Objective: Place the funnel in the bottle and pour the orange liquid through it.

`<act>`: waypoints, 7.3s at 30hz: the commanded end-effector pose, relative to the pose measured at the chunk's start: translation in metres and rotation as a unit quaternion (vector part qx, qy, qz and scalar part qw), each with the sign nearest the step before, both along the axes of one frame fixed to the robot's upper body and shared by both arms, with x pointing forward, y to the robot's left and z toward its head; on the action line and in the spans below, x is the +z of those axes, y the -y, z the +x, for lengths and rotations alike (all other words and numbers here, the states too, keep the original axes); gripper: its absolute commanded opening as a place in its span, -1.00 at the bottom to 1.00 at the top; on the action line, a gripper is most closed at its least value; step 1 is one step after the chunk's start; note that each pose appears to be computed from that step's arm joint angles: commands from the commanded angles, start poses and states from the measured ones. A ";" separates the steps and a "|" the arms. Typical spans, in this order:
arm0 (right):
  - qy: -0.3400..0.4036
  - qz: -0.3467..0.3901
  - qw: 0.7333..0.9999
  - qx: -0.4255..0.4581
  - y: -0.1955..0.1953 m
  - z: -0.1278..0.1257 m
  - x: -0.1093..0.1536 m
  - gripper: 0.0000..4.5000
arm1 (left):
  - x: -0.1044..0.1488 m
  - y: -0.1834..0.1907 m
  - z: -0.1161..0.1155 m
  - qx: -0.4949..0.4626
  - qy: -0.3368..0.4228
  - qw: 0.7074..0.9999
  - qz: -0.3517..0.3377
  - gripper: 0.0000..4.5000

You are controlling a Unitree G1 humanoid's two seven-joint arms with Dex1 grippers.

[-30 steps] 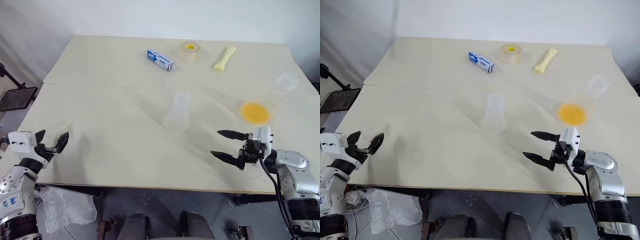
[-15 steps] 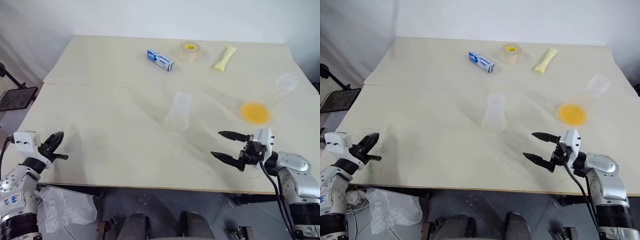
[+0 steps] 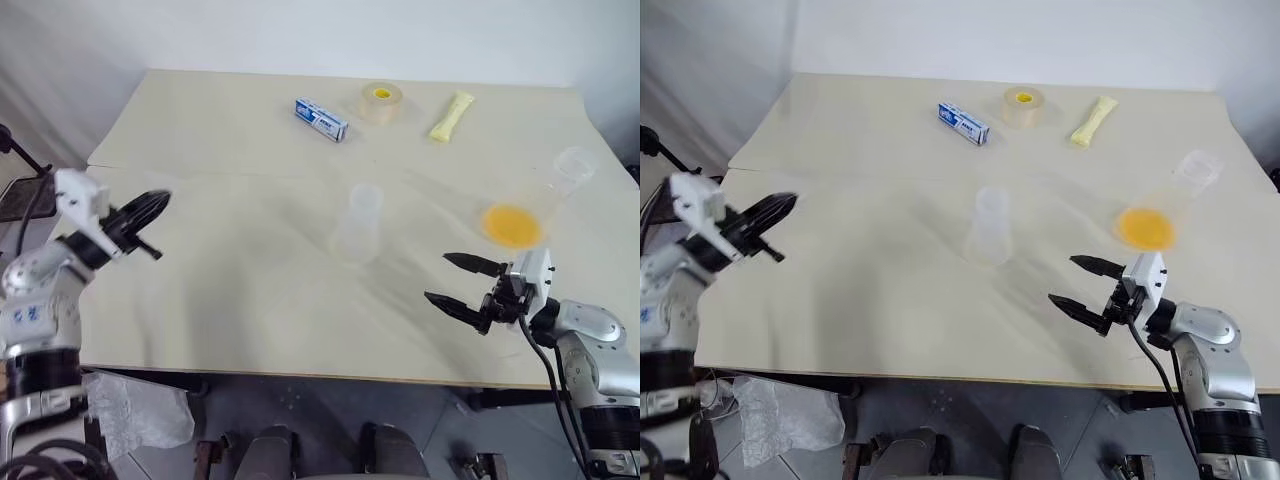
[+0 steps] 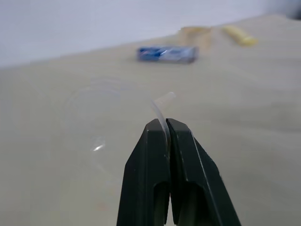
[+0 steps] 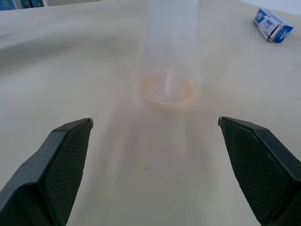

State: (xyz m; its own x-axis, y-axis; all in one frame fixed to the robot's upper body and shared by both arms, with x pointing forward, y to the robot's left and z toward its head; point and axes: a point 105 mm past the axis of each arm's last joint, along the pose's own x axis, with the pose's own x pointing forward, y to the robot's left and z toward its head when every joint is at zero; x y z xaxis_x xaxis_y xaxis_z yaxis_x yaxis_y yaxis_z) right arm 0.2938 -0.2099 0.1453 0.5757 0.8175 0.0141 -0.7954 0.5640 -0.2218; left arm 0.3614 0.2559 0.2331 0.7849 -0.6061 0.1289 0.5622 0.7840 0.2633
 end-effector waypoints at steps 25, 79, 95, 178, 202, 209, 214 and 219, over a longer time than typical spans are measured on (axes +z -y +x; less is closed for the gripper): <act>0.102 0.103 0.989 -0.024 -0.035 -0.033 0.075 1.00 | 0.085 0.180 0.020 -0.383 0.067 0.866 0.315 -0.99; 0.109 0.080 0.987 -0.085 -0.025 -0.045 0.055 1.00 | 0.079 0.239 0.021 -0.370 0.075 0.789 0.485 0.88; 0.121 0.068 0.948 -0.287 0.032 -0.044 0.056 1.00 | 0.094 0.153 0.035 -0.338 0.048 0.936 0.080 0.98; 0.165 0.106 0.915 -0.353 0.052 0.090 0.137 0.07 | -0.038 0.098 -0.053 -0.325 -0.017 0.945 -0.035 1.00; 0.475 -0.246 0.822 -0.196 -0.113 0.063 0.150 0.07 | -0.030 0.107 -0.036 -0.370 0.042 0.925 -0.078 1.00; 0.509 -0.269 0.795 -0.190 -0.122 0.070 0.151 0.07 | -0.035 0.112 -0.038 -0.371 0.038 0.924 -0.082 1.00; 0.540 -0.295 0.767 -0.183 -0.124 0.075 0.154 0.07 | -0.035 0.116 -0.039 -0.374 0.041 0.922 -0.088 1.00; 0.562 -0.307 0.748 -0.173 -0.127 0.075 0.155 0.07 | -0.035 0.117 -0.039 -0.374 0.044 0.922 -0.091 1.00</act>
State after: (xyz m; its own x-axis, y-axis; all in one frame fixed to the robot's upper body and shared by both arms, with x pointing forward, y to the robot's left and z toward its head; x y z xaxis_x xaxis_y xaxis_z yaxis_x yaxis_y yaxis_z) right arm 0.3773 -0.0866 0.2797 0.7051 0.6538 0.2745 0.1769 0.2127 -0.9610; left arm 0.3267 0.1399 0.1913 0.1594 -0.9396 0.3029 0.9539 0.2256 0.1978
